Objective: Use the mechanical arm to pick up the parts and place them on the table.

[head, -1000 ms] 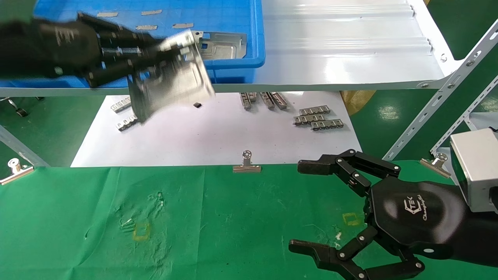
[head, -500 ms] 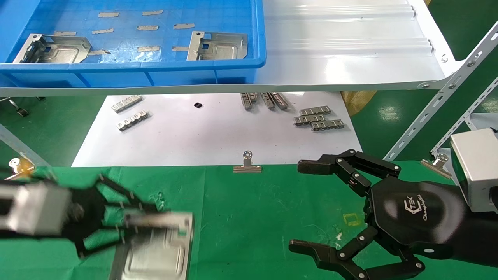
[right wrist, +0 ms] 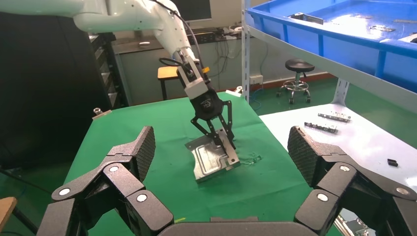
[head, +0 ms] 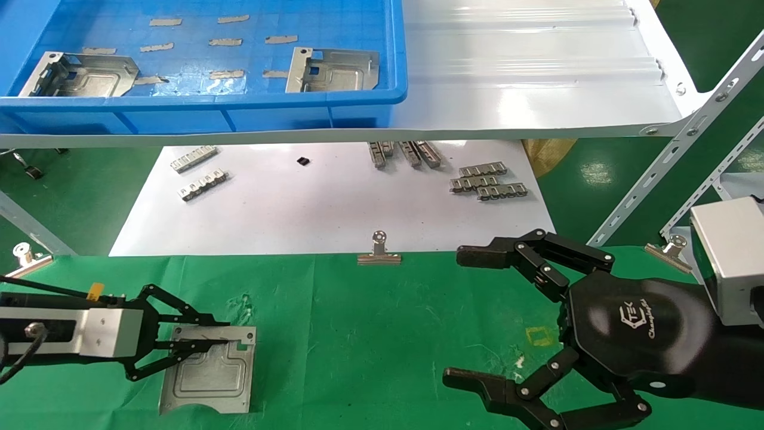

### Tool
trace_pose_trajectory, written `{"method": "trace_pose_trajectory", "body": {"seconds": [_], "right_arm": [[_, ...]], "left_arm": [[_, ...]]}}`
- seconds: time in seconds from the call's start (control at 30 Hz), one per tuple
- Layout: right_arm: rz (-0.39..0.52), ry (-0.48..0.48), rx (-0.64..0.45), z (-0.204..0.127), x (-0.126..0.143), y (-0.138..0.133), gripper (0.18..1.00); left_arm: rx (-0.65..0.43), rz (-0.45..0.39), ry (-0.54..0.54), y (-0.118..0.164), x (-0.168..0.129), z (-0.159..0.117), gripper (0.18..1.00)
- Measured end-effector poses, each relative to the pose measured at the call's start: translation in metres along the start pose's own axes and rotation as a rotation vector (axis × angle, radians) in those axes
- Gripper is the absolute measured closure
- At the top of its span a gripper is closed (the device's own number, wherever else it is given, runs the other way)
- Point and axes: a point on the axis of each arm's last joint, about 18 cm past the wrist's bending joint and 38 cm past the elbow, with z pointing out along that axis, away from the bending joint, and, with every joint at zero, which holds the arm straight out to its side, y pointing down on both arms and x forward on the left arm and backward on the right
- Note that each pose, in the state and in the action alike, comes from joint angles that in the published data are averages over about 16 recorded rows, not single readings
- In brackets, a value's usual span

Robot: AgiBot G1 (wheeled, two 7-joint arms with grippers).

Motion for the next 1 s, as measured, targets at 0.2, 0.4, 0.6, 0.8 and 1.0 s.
{"method": "trace_pose_trajectory", "body": {"seconds": [0.2,0.4,0.6,0.8,1.0], "right_arm": [[0.000,0.000,0.000,0.0000,0.0000,0.0000,0.178],[0.000,0.000,0.000,0.0000,0.0000,0.0000,0.178],[0.000,0.000,0.000,0.0000,0.0000,0.0000,0.178],[0.000,0.000,0.000,0.0000,0.0000,0.0000,0.178],[0.000,0.000,0.000,-0.0001,0.0001,0.0000,0.178]], "left_arm": [[-0.024,-0.011,-0.009,0.0104,-0.0015,0.0059,0.912],[-0.022,-0.031,-0.007,0.0120,-0.0033,0.0088,0.896],[0.020,-0.099,-0.016,0.0078,-0.0023,0.0096,0.855],[0.068,-0.209,-0.043,0.0066,0.0021,0.0095,0.777],[0.100,-0.289,-0.072,0.0079,0.0059,0.0094,0.665]]}}
